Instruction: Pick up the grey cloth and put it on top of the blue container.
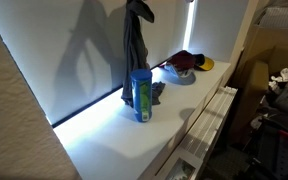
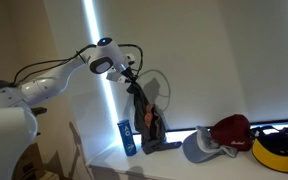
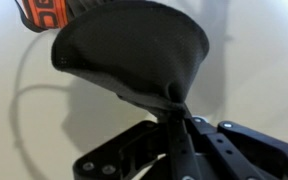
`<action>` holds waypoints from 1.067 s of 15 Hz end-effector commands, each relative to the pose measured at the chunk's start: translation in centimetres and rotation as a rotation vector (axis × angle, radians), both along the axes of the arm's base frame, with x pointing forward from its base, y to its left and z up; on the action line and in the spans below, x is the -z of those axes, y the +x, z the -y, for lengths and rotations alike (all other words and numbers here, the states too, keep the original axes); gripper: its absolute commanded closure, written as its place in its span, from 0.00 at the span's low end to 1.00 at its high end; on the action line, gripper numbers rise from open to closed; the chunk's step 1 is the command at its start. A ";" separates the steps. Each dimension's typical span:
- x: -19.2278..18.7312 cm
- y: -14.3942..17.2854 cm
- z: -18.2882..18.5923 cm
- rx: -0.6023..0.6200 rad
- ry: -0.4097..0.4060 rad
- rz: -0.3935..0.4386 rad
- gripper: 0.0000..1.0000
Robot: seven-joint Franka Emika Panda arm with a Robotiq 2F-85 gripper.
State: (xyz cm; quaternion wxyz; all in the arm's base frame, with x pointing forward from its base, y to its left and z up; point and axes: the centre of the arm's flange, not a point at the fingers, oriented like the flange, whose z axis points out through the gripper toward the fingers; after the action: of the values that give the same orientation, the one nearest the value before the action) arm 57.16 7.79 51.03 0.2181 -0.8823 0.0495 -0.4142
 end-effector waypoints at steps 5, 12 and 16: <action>-5.2 -1.1 -2.6 -0.023 -0.103 -0.035 1.00; -15.4 -7.5 -3.9 0.170 0.071 -0.195 1.00; -19.4 -10.1 -1.6 0.293 0.191 -0.331 1.00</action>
State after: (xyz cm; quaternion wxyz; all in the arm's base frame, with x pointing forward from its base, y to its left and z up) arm 47.57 10.86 67.37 0.1965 -0.9004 0.2029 -0.3308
